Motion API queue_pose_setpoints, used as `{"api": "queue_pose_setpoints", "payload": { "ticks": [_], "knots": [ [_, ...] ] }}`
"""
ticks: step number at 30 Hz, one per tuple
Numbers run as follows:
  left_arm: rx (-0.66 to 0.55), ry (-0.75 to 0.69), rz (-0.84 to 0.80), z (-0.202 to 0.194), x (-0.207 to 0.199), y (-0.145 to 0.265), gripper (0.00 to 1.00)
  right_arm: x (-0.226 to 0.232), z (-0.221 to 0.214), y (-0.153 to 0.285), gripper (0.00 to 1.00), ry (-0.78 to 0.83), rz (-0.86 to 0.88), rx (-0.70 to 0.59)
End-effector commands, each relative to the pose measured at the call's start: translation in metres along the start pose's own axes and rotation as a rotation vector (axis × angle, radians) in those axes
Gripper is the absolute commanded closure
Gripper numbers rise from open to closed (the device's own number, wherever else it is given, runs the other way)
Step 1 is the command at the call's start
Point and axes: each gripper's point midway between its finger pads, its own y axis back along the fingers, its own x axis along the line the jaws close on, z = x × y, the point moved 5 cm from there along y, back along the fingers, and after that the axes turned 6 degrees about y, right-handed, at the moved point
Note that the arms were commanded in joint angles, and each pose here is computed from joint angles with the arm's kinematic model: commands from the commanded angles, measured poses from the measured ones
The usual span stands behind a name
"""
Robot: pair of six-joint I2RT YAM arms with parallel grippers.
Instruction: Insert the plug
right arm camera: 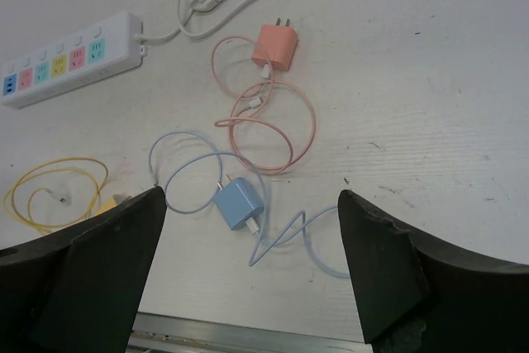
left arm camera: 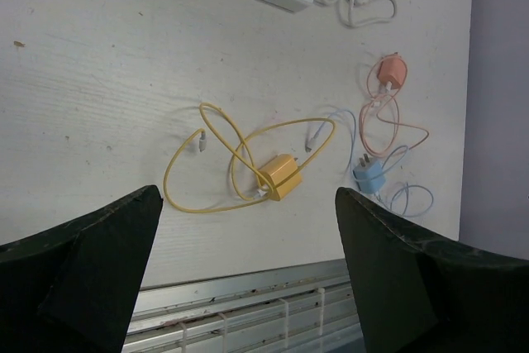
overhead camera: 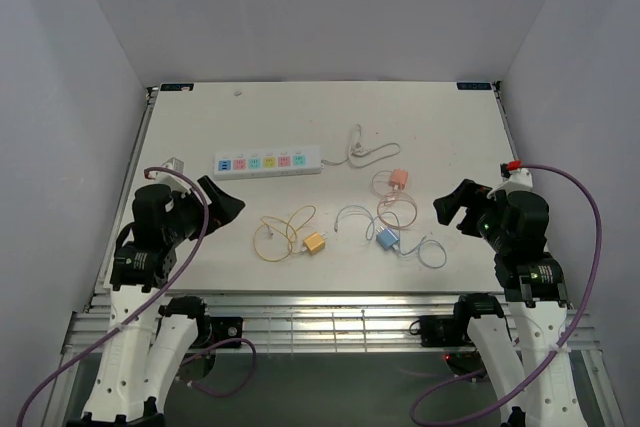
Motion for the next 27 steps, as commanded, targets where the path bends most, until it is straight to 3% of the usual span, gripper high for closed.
{"api": "queue_pose_setpoints", "payload": {
  "ticks": [1,10,15,17,25,26,27],
  "knots": [
    [0.036,-0.026,-0.034,-0.006,-0.002,0.001,0.02,0.002,0.014,0.006,0.1,0.025,-0.005,-0.045],
    [0.113,-0.009,-0.02,-0.018,0.008,-0.011,0.02,-0.006,0.003,-0.001,0.1,0.137,-0.01,0.021],
    [0.144,-0.002,-0.014,-0.019,0.008,-0.016,0.02,0.022,0.005,-0.009,0.1,0.171,0.221,0.101],
    [0.149,-0.005,-0.017,-0.02,0.009,-0.017,0.02,0.032,0.011,-0.01,0.1,0.208,0.288,0.077],
    [0.155,0.006,0.007,-0.022,0.014,-0.023,0.02,0.104,-0.013,-0.023,0.1,0.461,0.496,0.112],
    [0.16,0.011,0.013,-0.023,0.015,-0.024,0.02,0.126,-0.029,-0.018,0.1,0.543,0.572,0.146],
    [0.168,0.01,0.01,-0.024,0.015,-0.025,0.02,0.126,-0.04,-0.034,0.1,0.66,0.481,0.166]
  ]
}}
